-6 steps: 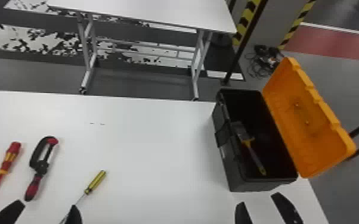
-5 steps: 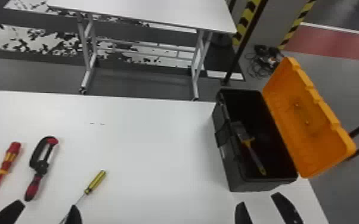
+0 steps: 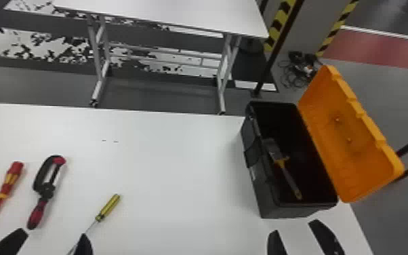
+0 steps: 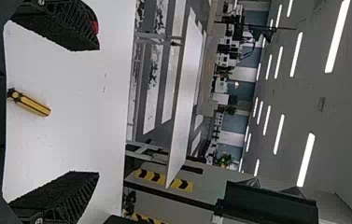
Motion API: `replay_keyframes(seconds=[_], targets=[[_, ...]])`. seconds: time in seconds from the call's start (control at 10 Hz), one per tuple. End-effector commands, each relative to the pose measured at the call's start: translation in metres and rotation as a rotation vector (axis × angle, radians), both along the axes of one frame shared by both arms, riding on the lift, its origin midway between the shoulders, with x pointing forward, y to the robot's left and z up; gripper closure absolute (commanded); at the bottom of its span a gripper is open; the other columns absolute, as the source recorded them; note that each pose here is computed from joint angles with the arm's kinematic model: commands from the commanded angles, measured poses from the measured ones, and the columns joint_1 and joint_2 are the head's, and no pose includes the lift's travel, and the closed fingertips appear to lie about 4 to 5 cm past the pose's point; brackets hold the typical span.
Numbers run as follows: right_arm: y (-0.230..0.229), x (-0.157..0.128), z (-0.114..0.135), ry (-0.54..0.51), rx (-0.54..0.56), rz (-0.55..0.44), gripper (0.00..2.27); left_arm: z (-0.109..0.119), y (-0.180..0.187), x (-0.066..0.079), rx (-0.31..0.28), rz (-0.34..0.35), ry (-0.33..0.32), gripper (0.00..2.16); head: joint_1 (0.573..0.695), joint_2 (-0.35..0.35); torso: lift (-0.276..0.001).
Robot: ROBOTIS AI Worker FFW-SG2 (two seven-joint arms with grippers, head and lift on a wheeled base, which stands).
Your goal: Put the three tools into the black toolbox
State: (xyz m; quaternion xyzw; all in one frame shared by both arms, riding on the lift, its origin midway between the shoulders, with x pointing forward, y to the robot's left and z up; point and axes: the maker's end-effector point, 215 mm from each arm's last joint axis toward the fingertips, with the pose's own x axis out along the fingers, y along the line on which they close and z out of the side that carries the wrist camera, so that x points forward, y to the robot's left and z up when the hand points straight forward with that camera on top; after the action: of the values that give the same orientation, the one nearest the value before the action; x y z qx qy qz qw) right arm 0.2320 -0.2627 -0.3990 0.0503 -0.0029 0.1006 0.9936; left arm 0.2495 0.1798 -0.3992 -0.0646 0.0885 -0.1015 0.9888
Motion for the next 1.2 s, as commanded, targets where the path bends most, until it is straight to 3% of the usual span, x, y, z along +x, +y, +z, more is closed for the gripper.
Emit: replay_keyframes(seconds=[0.0, 0.3, 0.6, 0.8, 1.1], targets=[[0.000, 0.000, 0.000, 0.000, -0.001, -0.001, 0.12, -0.002, 0.000, 0.000, 0.001, 0.002, 0.004, 0.04, 0.695, -0.213, -0.051], [-0.003, 0.000, 0.001, -0.002, -0.001, -0.004, 0.12, -0.015, 0.016, 0.007, 0.069, 0.037, 0.035, 0.04, 0.695, -0.204, -0.051], [-0.004, -0.001, 0.002, -0.006, -0.003, -0.005, 0.12, -0.045, 0.048, 0.020, 0.165, 0.041, 0.138, 0.05, 0.695, -0.149, -0.051], [-0.004, -0.002, 0.002, -0.006, -0.005, -0.006, 0.12, -0.068, 0.052, 0.027, 0.188, -0.008, 0.228, 0.05, 0.695, -0.107, -0.051], [-0.007, -0.005, 0.005, -0.010, -0.013, -0.010, 0.12, -0.095, 0.056, 0.032, 0.221, -0.088, 0.411, 0.04, 0.695, -0.103, -0.051]])
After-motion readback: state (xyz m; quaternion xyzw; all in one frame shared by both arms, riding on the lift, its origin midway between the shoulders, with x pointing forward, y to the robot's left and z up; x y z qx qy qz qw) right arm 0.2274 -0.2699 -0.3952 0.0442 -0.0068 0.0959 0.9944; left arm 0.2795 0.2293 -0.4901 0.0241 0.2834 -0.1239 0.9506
